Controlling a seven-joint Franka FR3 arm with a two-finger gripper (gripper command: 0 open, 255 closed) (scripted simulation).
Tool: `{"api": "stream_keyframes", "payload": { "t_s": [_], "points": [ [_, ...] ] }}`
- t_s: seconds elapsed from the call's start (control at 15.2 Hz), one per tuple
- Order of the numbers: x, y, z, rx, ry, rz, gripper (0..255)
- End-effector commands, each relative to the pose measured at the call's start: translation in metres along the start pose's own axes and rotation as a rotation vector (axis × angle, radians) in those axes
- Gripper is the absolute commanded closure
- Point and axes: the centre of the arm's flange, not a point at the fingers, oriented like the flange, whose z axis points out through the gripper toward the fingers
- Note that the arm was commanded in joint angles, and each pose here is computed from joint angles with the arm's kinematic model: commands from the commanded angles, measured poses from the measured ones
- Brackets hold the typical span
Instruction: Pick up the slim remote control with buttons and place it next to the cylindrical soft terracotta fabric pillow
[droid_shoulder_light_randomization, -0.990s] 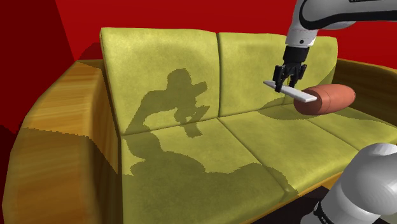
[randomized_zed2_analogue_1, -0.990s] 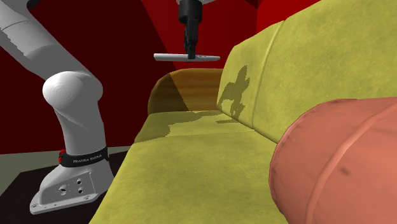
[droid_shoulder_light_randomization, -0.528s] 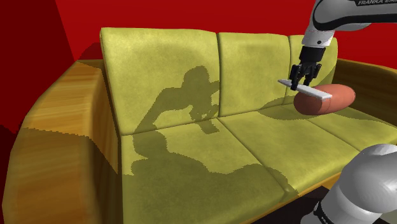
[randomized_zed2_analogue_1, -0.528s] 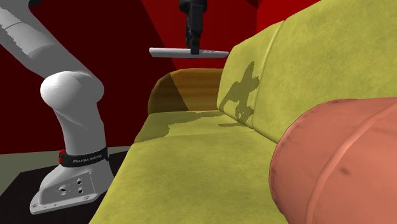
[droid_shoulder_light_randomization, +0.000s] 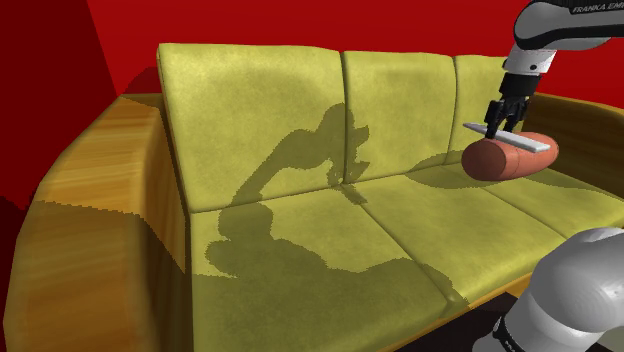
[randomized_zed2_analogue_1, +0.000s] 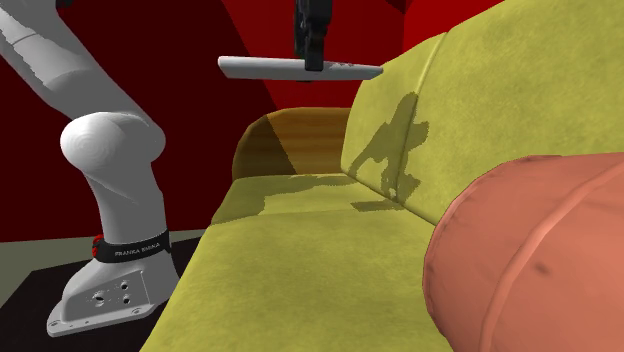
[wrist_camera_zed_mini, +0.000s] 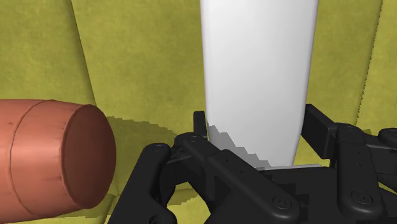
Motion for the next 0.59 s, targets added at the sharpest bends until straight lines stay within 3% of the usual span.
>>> {"api": "stream_keyframes", "payload": {
  "t_s": [0.0, 0.53],
  "points": [
    [0.0, 0.025, 0.0, -0.001, 0.0, -0.001, 255],
    [-0.005, 0.131, 0.001, -0.001, 0.0, -0.001, 255]
  ]
}}
